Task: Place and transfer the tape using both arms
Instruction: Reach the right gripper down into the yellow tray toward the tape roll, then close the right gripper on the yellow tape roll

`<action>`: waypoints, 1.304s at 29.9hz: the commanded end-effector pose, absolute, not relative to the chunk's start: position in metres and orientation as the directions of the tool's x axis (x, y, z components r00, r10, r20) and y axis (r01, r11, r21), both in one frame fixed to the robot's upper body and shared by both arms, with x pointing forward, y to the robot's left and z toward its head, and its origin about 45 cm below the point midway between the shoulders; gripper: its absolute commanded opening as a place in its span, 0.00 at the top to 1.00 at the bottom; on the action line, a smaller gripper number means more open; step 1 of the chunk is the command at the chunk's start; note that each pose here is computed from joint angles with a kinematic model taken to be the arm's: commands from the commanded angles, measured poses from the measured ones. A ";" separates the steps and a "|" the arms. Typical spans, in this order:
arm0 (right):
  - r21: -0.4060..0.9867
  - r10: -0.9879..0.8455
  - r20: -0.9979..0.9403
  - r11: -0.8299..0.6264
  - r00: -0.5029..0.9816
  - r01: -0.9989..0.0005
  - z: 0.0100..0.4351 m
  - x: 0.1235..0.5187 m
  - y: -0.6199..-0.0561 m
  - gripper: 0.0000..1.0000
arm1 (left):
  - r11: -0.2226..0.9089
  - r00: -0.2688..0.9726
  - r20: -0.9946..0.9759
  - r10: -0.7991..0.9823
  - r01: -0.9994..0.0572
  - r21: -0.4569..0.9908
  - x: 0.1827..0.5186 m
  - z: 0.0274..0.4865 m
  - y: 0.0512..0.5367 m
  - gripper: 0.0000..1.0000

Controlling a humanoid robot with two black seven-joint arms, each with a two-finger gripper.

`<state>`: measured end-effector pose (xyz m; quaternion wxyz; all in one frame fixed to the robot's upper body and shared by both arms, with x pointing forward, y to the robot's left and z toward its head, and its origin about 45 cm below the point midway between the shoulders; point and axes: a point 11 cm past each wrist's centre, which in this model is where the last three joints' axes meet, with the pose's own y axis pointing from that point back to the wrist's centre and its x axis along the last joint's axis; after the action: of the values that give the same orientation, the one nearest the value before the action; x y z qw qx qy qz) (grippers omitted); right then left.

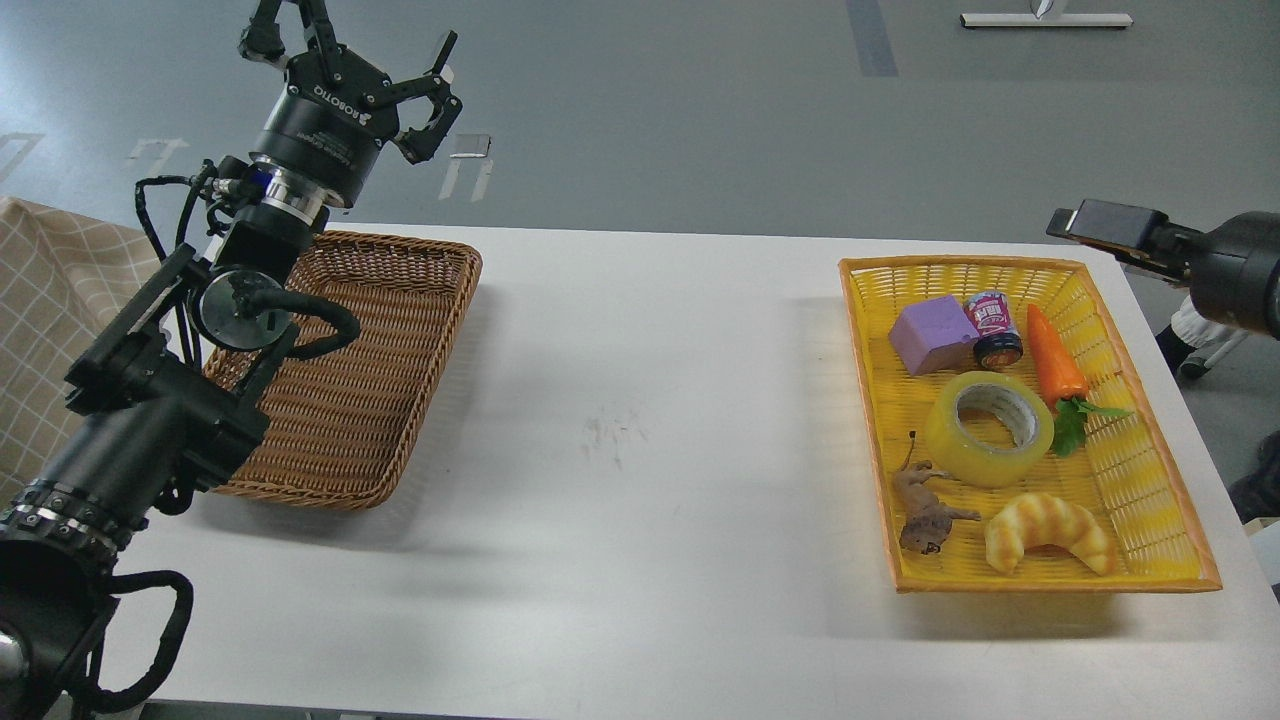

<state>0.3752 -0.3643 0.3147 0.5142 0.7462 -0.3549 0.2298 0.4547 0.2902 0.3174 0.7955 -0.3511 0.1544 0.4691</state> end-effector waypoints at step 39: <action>0.768 0.110 0.635 0.019 0.765 -0.640 0.167 0.357 -0.357 0.09 | 0.273 0.499 -0.583 0.641 -0.858 -0.435 0.454 0.323 0.304 0.02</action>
<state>0.3557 -0.3601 0.1729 0.6837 0.6414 -0.2072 0.2796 0.4538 0.3033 0.3224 0.7843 -0.3668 0.1485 0.4777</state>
